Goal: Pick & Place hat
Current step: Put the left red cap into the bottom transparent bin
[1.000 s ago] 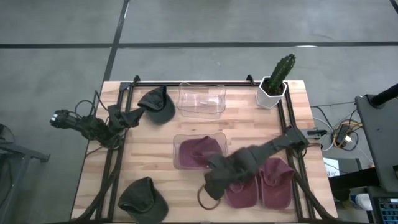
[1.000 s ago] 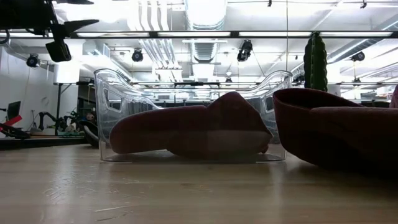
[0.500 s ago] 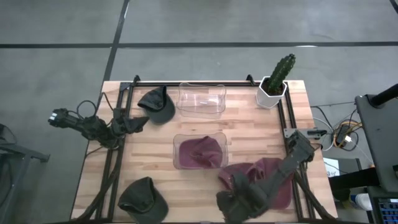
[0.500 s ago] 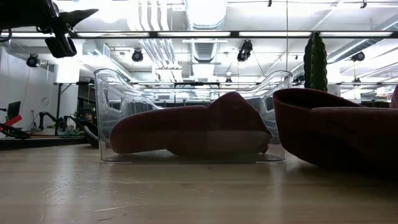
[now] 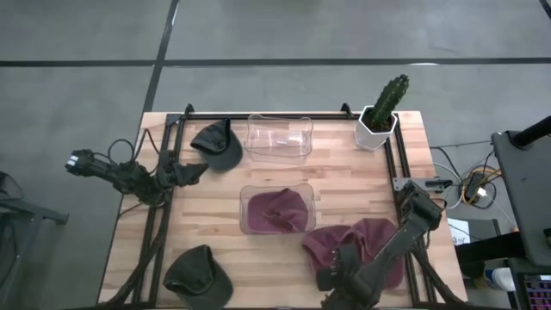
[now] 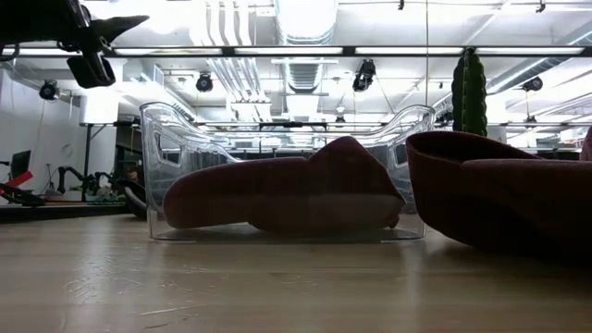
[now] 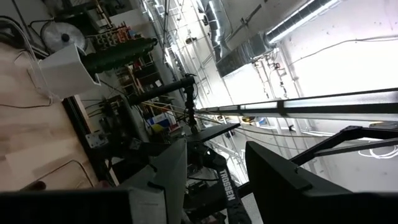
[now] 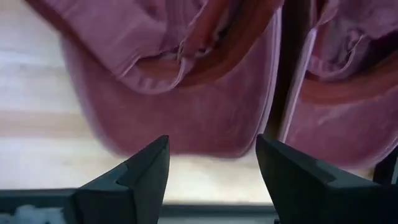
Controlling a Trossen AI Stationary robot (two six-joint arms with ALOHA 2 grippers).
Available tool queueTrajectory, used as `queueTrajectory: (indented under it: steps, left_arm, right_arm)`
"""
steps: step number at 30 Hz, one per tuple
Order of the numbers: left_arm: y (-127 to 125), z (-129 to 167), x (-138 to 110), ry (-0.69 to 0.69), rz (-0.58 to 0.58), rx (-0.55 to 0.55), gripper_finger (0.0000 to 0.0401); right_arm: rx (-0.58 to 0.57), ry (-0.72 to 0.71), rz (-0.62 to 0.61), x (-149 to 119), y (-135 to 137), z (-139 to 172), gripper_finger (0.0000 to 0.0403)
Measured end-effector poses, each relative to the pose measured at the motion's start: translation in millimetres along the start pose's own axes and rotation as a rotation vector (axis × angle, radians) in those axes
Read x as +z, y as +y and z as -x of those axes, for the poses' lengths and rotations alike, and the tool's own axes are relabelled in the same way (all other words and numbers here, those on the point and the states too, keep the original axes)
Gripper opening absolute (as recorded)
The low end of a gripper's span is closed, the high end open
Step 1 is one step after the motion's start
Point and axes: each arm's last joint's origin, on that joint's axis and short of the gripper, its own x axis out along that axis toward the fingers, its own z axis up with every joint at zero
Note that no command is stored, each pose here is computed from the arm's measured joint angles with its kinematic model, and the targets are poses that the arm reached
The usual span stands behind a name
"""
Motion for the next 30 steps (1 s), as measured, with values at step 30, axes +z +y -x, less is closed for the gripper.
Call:
queueTrajectory:
  steps: [30]
  left_arm:
    - [2.1, -1.2, -2.0, 0.008, 0.029, 0.021, 0.0155]
  right_arm:
    - [-0.091, -0.037, -0.002, 7.0, -1.8, -62.9, 0.0226]
